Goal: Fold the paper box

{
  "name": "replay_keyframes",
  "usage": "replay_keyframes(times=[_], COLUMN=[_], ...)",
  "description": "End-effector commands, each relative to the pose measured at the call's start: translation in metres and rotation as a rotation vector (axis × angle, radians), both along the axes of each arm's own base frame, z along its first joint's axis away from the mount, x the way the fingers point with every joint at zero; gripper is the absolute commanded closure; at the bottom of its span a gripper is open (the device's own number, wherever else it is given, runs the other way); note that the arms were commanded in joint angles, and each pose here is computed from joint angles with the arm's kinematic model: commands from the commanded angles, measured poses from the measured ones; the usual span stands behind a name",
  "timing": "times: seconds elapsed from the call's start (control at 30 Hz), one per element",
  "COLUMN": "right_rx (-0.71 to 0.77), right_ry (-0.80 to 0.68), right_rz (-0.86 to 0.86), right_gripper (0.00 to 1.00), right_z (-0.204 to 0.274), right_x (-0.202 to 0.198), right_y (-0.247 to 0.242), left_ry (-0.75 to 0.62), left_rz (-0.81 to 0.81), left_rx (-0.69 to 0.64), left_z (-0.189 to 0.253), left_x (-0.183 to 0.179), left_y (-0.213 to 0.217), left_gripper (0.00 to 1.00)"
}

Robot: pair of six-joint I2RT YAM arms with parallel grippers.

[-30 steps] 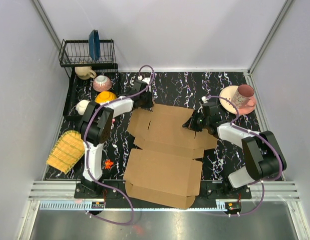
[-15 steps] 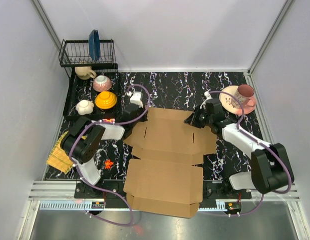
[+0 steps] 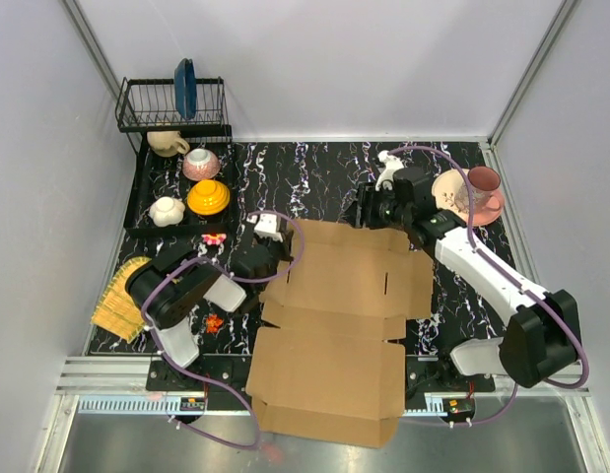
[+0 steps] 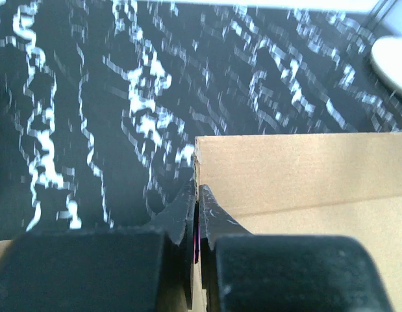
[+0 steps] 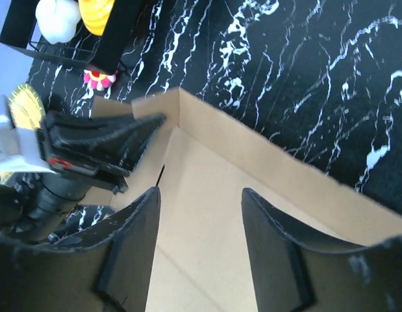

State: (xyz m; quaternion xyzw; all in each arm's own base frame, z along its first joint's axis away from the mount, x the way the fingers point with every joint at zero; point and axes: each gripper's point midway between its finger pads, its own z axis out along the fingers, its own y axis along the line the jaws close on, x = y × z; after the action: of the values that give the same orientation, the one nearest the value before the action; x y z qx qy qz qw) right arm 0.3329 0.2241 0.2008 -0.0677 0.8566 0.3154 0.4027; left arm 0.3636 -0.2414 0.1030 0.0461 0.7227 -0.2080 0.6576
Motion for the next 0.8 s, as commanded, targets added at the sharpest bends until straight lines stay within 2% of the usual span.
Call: replay_keyframes(times=[0.0,0.17,0.3,0.4,0.77], right_rx=[-0.105,-0.128,-0.123,-0.141,-0.153], right_ry=[-0.143,-0.260,-0.265,-0.214,-0.225], right_rz=[0.094,0.260,0.420,0.502,0.602], right_gripper=[0.34,0.30,0.30,0.31,0.30], right_z=[0.018,0.031,0.024,0.007,-0.027], right_x=[0.011,0.008,0.006,0.004,0.001], right_y=[0.006,0.025,0.045,0.052,0.059], left_ry=[-0.251,-0.229,-0.234,-0.278,-0.398], left_rz=[0.053,0.054,0.035,0.011,-0.050], left_rx=[-0.209,-0.142,-0.115,-0.083,-0.088], left_z=[0.067,0.052,0.050,0.063,0.105], left_x=[-0.011,-0.026,-0.036,-0.044,-0.053], left_y=[0.011,0.013,0.007,0.001,-0.008], left_gripper=[1.00,1.00,1.00,1.00,1.00])
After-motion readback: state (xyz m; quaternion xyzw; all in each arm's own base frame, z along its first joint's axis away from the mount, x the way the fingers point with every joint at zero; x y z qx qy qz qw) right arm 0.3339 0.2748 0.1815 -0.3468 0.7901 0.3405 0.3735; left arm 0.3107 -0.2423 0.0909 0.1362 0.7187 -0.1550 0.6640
